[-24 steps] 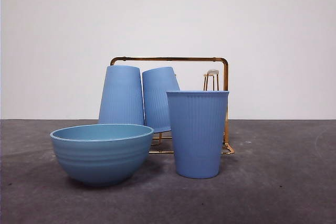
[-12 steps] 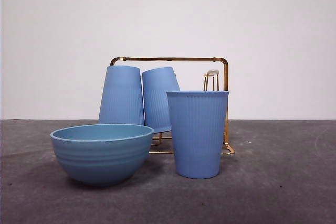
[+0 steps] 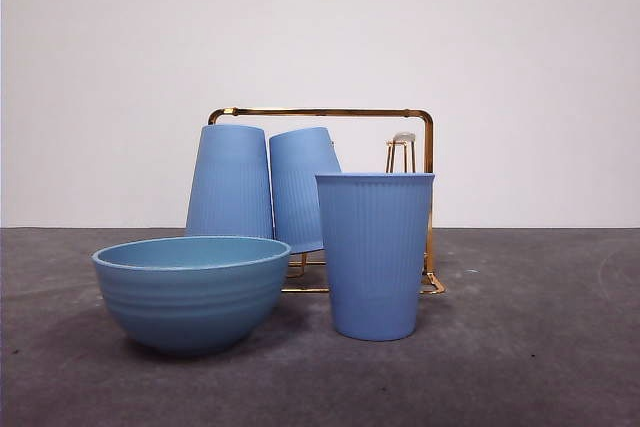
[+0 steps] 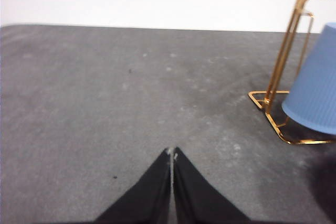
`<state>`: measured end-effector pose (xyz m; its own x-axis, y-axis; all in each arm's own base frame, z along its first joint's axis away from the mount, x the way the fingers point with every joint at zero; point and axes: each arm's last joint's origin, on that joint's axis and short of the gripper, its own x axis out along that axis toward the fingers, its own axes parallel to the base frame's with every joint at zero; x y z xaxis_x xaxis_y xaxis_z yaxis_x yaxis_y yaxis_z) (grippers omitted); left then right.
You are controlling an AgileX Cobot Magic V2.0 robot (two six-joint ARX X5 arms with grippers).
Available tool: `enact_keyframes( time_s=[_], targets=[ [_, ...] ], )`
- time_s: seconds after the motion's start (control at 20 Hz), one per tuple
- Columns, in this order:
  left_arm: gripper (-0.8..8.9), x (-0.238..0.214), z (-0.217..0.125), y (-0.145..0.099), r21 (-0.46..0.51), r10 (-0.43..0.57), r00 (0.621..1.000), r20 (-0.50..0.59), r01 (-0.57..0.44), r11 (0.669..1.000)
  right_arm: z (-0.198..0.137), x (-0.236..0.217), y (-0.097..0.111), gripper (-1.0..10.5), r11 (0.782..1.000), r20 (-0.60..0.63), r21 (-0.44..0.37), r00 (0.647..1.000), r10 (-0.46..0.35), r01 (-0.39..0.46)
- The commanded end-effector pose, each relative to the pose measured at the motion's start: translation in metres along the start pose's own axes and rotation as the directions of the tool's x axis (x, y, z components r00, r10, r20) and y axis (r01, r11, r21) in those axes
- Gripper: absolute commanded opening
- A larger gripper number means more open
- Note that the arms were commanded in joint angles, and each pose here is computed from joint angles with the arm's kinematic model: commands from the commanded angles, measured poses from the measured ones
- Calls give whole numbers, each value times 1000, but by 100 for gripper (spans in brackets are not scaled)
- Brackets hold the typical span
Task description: Right arm lift cup from the cupboard, then place it on the right of the bowl
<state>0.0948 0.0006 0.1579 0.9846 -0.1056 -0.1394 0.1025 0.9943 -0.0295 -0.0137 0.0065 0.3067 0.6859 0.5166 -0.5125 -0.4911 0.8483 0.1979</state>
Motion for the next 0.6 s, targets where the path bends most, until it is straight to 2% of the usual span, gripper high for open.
enact_keyframes(
  time_s=[0.05,0.25,0.45,0.6],
  targets=[
    [7,2,-6,0,105,-1,1000,-18,3,995,3,-3,1,14,1000,27,-16,1000,2,-1],
    [7,2,-8,1,106,6,999,-34,-3,994,3,-3,1,14,1000,27,-16,1000,2,-2],
    [7,2,-7,0,49,-4,1000,-28,5,999,3,-3,1,14,1000,27,-16,1000,2,-2],
    [7,2,-7,-2,48,-16,999,-29,18,999,3,-3,1,14,1000,27,-16,1000,2,-1]
  ],
)
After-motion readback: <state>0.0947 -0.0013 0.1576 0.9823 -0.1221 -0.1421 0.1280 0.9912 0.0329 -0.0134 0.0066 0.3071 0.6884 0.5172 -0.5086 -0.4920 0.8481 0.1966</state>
